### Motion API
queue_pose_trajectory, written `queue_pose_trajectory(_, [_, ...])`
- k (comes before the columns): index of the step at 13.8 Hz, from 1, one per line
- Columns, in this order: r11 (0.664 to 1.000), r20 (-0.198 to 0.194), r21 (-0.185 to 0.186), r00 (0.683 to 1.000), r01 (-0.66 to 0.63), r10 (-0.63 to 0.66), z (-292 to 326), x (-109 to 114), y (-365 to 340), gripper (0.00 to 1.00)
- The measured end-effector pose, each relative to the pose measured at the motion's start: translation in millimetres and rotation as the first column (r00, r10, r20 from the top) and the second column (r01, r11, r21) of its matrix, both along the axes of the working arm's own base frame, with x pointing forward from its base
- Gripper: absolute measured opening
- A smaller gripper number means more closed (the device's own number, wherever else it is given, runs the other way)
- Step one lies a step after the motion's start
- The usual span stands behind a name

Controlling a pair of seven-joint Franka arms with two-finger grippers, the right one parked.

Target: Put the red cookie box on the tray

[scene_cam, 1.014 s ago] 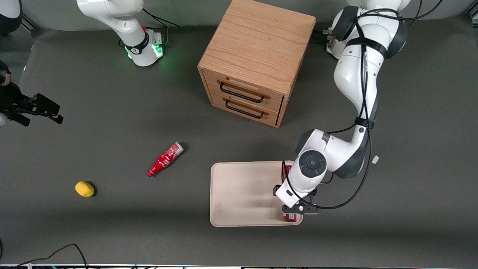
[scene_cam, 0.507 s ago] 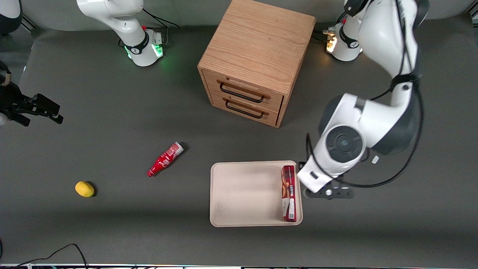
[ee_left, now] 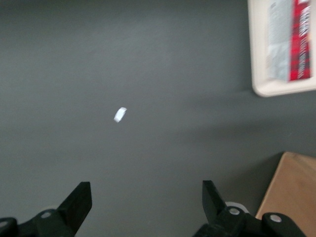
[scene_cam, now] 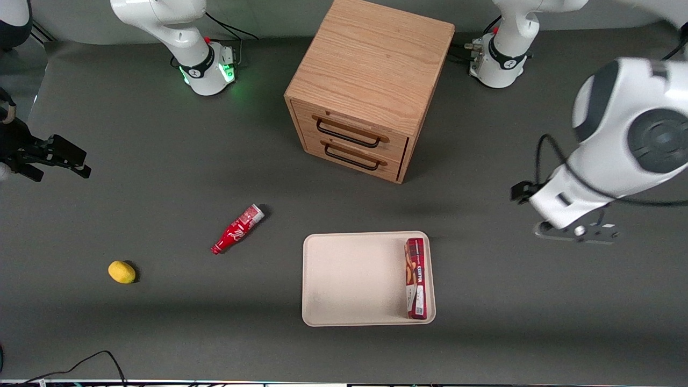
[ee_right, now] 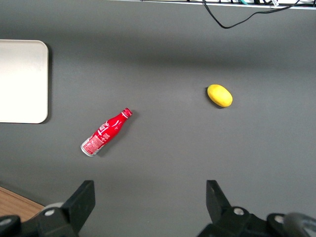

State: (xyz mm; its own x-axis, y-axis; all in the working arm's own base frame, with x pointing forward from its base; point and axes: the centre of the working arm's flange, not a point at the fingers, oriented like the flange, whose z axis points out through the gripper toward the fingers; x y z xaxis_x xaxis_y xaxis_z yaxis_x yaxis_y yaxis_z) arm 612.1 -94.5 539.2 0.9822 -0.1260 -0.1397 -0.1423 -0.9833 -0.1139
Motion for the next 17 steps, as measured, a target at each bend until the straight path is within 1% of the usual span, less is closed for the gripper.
queue_pose_trajectory(2, [1.000, 0.001, -0.016, 1.000, -0.001, 0.001, 22, -23, 63, 1.00])
queue_pose_trajectory(3, [0.999, 0.004, -0.034, 1.000, -0.003, 0.003, 31, -32, 90, 1.00])
queue_pose_trajectory(4, [0.999, 0.008, -0.054, 1.000, -0.011, 0.012, 38, -39, 113, 1.00])
queue_pose_trajectory(6, [0.997, 0.020, -0.066, 0.999, -0.032, 0.033, 48, -47, 140, 1.00])
queue_pose_trajectory(9, [0.998, 0.036, -0.062, 0.999, -0.033, 0.035, 53, -44, 141, 1.00])
queue_pose_trajectory(11, [0.998, 0.036, -0.063, 0.999, -0.024, 0.026, 52, -37, 135, 1.00])
queue_pose_trajectory(12, [0.997, 0.030, -0.073, 0.999, -0.025, 0.027, 52, -35, 131, 1.00])
queue_pose_trajectory(14, [0.992, 0.014, -0.114, 0.999, -0.047, 0.049, 54, -34, 128, 1.00])
queue_pose_trajectory(15, [0.991, 0.014, -0.121, 0.998, -0.053, 0.055, 57, -34, 129, 1.00])
queue_pose_trajectory(17, [0.991, 0.018, -0.125, 0.998, -0.054, 0.057, 59, -34, 128, 1.00])
